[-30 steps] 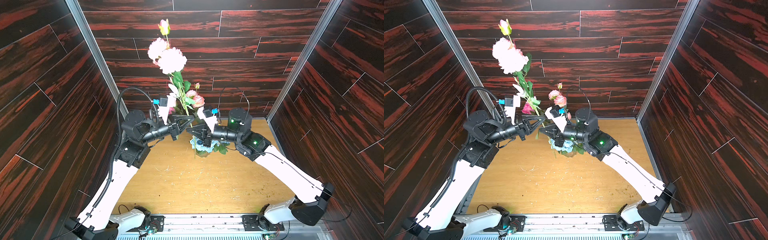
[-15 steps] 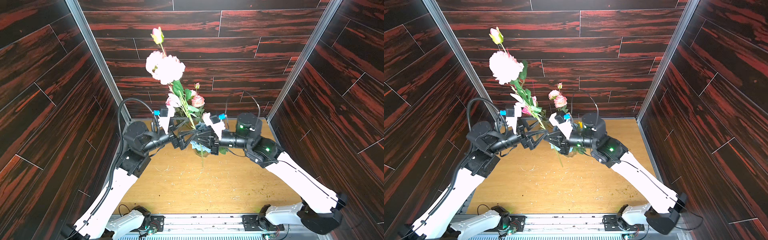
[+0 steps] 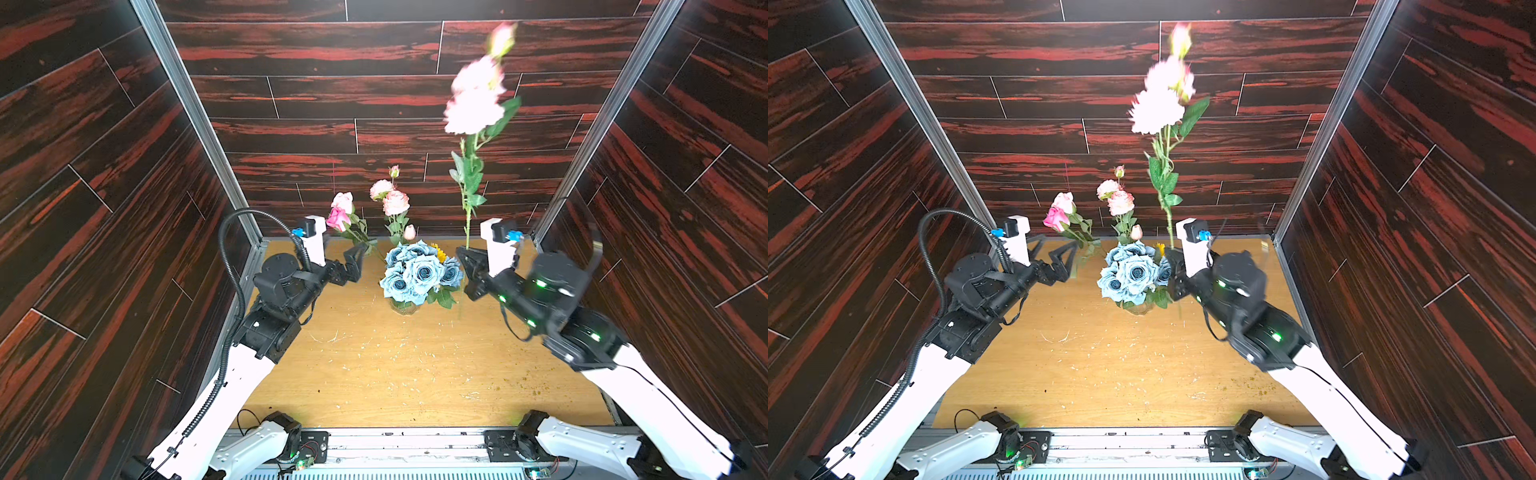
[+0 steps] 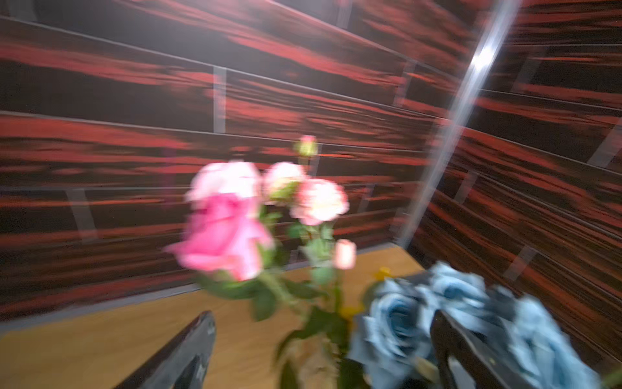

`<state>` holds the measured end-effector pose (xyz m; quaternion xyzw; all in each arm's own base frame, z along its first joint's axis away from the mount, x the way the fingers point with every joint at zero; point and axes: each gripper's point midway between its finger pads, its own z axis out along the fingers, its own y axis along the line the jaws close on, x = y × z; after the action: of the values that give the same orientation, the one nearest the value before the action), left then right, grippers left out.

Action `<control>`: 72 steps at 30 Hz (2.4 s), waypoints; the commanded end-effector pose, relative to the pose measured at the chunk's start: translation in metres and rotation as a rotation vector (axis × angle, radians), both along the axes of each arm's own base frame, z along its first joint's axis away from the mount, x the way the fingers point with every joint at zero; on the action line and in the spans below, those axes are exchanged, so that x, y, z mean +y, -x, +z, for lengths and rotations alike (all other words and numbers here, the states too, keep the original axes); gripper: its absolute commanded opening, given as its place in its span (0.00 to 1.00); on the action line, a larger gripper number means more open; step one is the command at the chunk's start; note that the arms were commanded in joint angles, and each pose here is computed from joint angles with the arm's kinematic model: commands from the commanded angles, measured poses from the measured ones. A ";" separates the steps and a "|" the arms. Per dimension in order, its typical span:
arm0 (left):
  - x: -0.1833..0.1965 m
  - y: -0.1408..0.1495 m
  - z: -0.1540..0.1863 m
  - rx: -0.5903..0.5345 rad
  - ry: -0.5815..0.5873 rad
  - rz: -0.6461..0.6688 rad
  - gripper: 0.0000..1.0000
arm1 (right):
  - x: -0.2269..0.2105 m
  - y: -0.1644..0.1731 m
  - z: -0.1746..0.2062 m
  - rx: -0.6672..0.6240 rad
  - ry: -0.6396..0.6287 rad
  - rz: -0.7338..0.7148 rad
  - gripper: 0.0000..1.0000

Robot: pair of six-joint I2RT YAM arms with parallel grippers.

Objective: Pick out pink flowers from the vase
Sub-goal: Place the flower at the center of the board.

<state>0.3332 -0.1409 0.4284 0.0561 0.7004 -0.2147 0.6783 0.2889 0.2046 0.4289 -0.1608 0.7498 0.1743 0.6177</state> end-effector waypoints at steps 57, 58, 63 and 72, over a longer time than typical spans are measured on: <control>0.051 -0.171 -0.145 -0.068 0.534 -0.265 0.93 | -0.089 -0.076 -0.381 1.127 -0.223 -0.255 0.29; 0.049 -0.172 -0.143 -0.066 0.538 -0.283 0.93 | -0.091 -0.076 -0.379 1.121 -0.217 -0.265 0.32; 0.032 -0.175 -0.137 -0.058 0.537 -0.364 0.93 | -0.096 -0.080 -0.359 1.058 -0.217 -0.283 0.52; -0.012 -0.164 -0.126 -0.029 0.517 -0.544 0.92 | -0.093 -0.082 -0.318 0.963 -0.230 -0.240 0.65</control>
<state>0.5125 -0.1362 0.2871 0.0215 0.5890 -0.5370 0.6035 0.3696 0.1117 0.0942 0.1018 0.9419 0.2345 0.2179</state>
